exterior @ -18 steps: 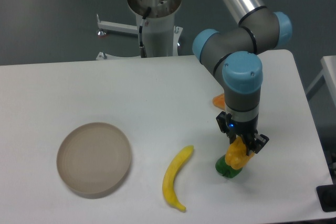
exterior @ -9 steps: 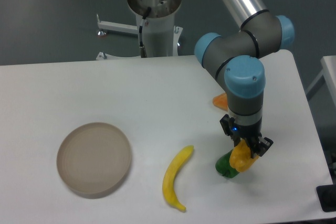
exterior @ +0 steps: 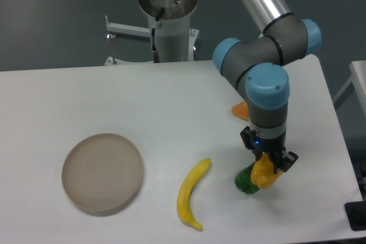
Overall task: Pick up the yellow pepper from the table
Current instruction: 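Hold the yellow pepper low beside the green pepper, shifting slightly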
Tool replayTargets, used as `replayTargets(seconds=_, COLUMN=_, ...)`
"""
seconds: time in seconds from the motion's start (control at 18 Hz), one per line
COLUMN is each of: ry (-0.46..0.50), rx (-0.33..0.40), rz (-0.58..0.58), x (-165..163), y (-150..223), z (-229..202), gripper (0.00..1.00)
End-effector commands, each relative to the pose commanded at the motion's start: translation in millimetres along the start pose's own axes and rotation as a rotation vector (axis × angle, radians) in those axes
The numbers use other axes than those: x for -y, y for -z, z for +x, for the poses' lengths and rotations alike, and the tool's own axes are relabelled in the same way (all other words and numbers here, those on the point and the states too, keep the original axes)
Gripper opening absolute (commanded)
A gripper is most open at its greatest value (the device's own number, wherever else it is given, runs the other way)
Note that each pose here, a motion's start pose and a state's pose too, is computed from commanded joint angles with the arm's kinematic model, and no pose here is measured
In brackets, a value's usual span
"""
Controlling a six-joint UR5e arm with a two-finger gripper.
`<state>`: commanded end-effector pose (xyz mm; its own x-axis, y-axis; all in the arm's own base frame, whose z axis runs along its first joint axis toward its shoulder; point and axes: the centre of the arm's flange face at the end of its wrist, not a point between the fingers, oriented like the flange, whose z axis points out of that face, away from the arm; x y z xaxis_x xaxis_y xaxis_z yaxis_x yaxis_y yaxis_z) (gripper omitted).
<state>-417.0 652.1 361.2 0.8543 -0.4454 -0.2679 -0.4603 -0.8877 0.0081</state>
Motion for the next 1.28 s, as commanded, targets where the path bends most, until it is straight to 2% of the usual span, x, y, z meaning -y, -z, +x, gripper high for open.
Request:
replayTargets(seconds=0.39, ry=-0.002, rx=0.0, rz=-0.003, x=4, y=-5, z=-11, gripper=0.44)
replayTargets(seconds=0.72, ry=-0.019, rx=0.01, rz=0.004, x=16, y=-13, z=-39, gripper=0.44)
replayTargets(seconds=1.28, ry=-0.012, rx=0.016, rz=0.025, x=17, y=-21, z=-50, gripper=0.44)
